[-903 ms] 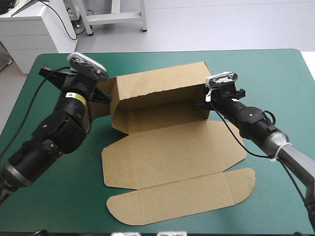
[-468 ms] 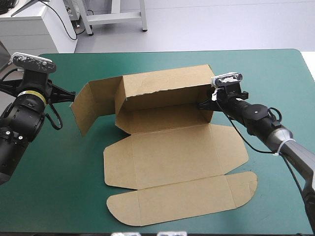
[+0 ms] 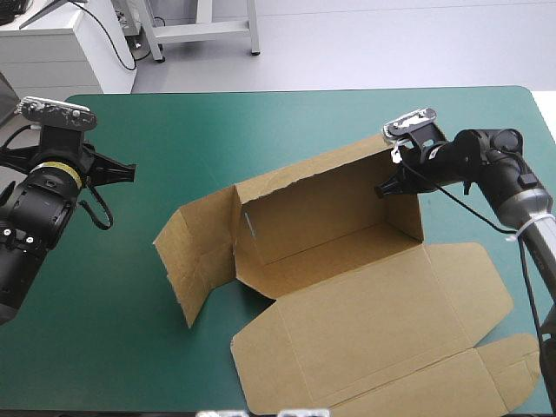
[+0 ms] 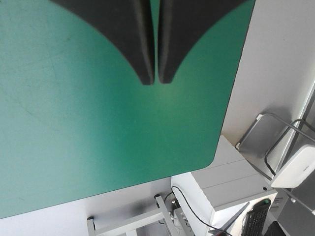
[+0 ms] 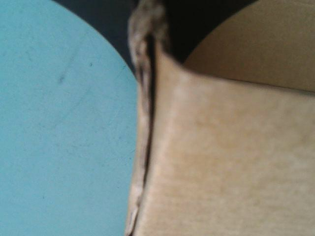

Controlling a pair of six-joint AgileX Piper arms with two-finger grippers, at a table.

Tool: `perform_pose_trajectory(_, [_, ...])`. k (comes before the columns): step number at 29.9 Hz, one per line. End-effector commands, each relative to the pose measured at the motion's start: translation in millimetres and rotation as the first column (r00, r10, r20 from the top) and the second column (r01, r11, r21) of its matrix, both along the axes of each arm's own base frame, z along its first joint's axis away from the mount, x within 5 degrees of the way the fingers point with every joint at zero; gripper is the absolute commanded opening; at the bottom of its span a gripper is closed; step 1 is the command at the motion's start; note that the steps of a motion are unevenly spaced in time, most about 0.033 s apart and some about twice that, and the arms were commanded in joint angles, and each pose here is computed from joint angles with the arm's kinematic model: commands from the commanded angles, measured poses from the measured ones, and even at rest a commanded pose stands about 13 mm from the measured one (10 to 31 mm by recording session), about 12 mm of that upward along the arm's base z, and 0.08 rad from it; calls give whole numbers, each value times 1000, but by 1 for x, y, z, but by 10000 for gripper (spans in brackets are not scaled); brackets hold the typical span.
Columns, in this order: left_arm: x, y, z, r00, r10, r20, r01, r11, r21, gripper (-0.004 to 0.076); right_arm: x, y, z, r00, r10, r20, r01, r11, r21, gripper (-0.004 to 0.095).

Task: Fold the box

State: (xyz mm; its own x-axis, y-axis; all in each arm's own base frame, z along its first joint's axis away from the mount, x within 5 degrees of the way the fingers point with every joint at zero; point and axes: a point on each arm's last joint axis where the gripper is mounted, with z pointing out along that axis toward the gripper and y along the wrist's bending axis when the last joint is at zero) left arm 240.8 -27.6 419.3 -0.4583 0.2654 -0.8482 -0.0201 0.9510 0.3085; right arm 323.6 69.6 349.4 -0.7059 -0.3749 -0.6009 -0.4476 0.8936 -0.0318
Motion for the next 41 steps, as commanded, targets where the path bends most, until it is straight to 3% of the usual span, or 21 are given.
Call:
perform_pose_trajectory(1, [-2,1,14,998,-11,67,12,1000,-8,3,-8,-4,45,994,-66,90,61,996,66,0])
perform_pose_trajectory(6, [8,15,4,998,58,15,-56,993,-103,3,-6,-7,57,988,-142,59,137,987,78,1])
perform_pose_trajectory(11, [20,33,-15,992,67,-107,-87,976,-198,3,12,-2,47,979,-172,-108,181,981,73,1])
perform_pose_trajectory(16, [23,51,-24,981,81,-176,-125,959,-255,3,39,11,39,959,-190,-209,226,960,165,1])
perform_pose_trajectory(20, [22,61,-25,978,83,-191,-133,955,-264,3,57,16,29,948,-206,-242,255,948,192,2])
perform_pose_trajectory(30, [20,59,-28,974,29,-224,-92,957,-274,3,82,26,-12,934,-151,-323,214,962,170,6])
perform_pose_trajectory(34, [20,59,-28,974,31,-224,-92,958,-270,3,82,37,-19,959,-49,-278,76,993,86,52])
perform_pose_trajectory(36, [20,59,-28,974,31,-224,-92,958,-270,3,84,42,-21,967,-53,-248,66,997,44,90])
perform_pose_trajectory(41, [20,59,-28,974,31,-224,-92,958,-270,3,89,46,-19,982,-81,-172,86,996,19,322])
